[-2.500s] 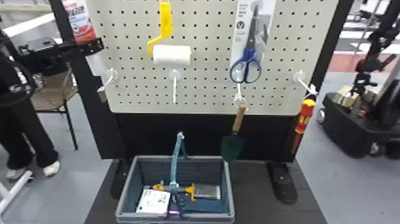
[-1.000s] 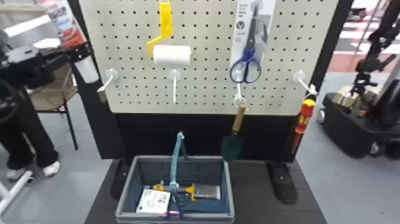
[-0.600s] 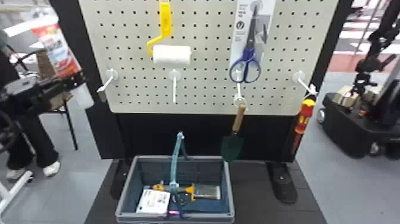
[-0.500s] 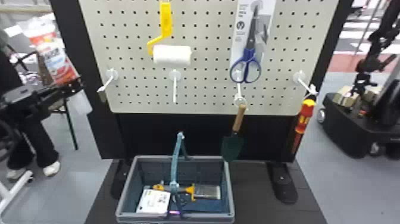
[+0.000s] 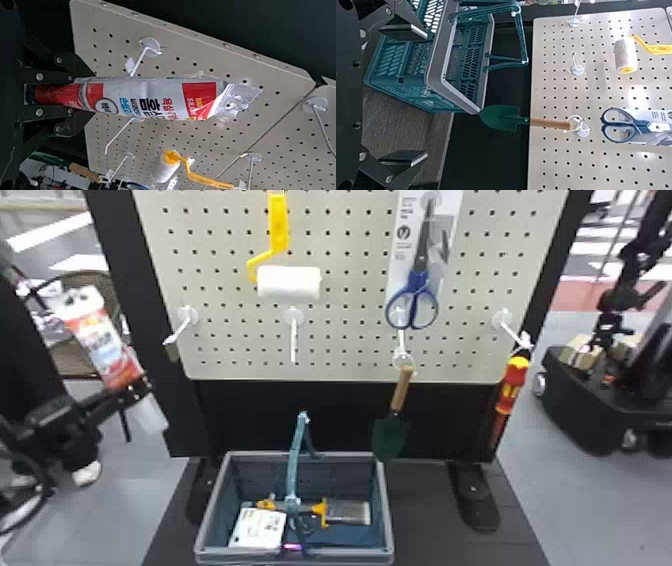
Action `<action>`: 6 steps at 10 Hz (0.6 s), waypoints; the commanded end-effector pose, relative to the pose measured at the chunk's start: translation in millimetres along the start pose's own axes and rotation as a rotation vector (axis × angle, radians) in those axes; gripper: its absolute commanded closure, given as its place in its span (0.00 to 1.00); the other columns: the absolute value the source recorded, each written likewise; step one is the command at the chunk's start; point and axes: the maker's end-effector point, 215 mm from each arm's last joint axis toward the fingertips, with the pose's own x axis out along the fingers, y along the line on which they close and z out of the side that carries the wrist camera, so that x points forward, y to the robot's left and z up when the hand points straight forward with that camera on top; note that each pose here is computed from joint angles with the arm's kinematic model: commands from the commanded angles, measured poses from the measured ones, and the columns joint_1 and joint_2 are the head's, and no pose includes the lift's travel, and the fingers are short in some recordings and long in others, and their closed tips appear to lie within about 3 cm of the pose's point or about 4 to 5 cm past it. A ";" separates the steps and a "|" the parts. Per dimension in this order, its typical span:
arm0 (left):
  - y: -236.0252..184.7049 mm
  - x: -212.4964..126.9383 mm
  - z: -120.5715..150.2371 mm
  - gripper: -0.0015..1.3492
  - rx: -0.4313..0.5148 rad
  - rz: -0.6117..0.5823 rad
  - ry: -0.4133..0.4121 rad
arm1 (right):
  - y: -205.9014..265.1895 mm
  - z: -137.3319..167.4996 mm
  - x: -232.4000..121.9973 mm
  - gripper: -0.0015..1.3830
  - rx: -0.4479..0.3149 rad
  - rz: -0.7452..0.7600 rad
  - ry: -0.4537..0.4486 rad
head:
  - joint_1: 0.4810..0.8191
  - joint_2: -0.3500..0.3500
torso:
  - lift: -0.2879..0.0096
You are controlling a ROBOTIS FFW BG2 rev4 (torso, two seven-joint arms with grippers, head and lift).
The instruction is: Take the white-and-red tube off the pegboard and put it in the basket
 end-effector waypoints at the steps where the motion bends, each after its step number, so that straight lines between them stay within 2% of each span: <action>1: -3.7 -1.8 -25.7 0.90 -0.067 0.005 -0.009 | 0.5 -1.0 2.0 0.17 0.001 0.001 0.000 | 0.20 0.50 | 0.63; 6: -19.5 16.0 -108.3 0.90 -0.223 -0.008 -0.013 | 3.3 -3.0 7.0 0.17 0.003 0.015 -0.002 | 0.20 0.50 | 0.63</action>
